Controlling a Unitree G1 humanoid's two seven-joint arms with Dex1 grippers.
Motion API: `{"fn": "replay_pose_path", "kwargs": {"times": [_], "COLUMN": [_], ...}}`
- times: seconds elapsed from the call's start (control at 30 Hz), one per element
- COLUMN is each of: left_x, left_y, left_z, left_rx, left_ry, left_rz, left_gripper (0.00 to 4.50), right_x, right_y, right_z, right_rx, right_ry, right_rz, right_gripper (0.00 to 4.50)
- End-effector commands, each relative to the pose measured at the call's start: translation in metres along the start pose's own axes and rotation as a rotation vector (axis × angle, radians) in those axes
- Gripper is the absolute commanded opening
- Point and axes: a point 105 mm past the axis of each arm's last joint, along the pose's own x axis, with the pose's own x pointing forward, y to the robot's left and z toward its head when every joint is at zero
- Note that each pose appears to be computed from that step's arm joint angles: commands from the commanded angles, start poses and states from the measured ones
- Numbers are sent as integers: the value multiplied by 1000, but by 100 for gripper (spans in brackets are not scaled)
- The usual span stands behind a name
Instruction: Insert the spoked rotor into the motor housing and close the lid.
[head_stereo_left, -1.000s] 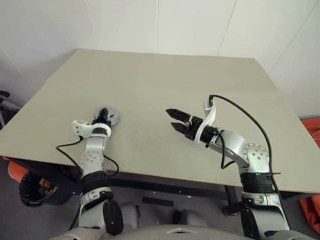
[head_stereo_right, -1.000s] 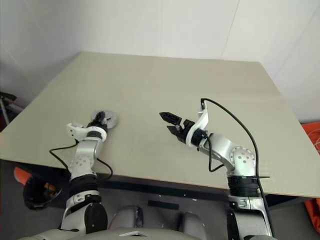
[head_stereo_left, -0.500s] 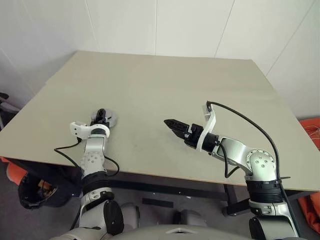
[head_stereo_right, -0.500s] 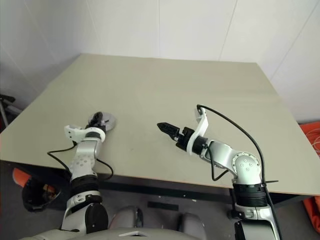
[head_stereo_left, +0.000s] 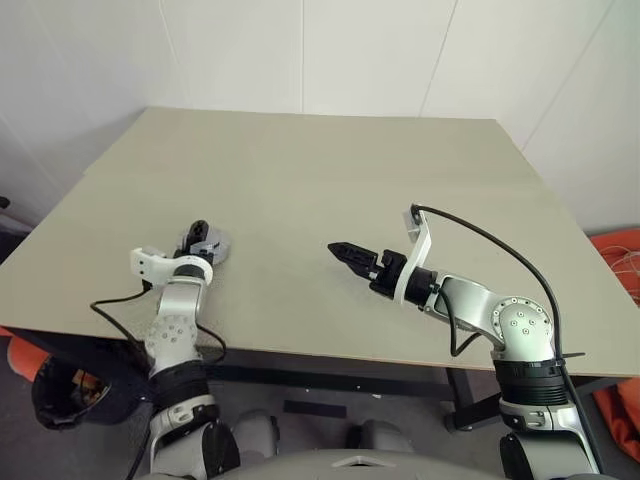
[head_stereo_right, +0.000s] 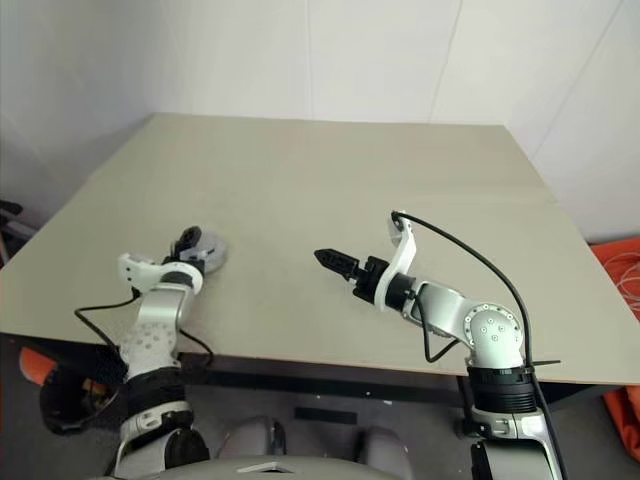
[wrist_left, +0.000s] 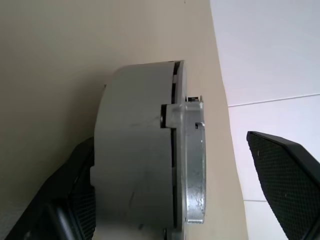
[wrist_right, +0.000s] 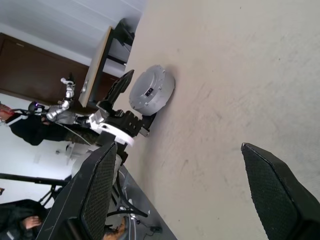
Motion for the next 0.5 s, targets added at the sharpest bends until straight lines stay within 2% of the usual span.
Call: {"fn": "replay_pose_path", "kwargs": {"times": [0.03, 0.13, 0.37, 0.5], "left_x": [-16, -25, -50, -62], "left_y": [37, 39, 36, 11], "left_z": [-5, -4, -20, -41], "left_rx": [25, 50, 138, 169], "left_ry": [62, 95, 289, 430], "left_rz": [168, 193, 211, 112], "left_gripper": [448, 448, 448, 448], "right_x": [-1, 0, 1, 0], "right_y": [16, 15, 15, 14], "right_z": [7, 7, 4, -1], "right_rx": [-60, -61, -59, -52], "right_ry": [-9, -4, 6, 11], "right_rz": [49, 51, 57, 55], "right_gripper": [450, 450, 450, 450]}}
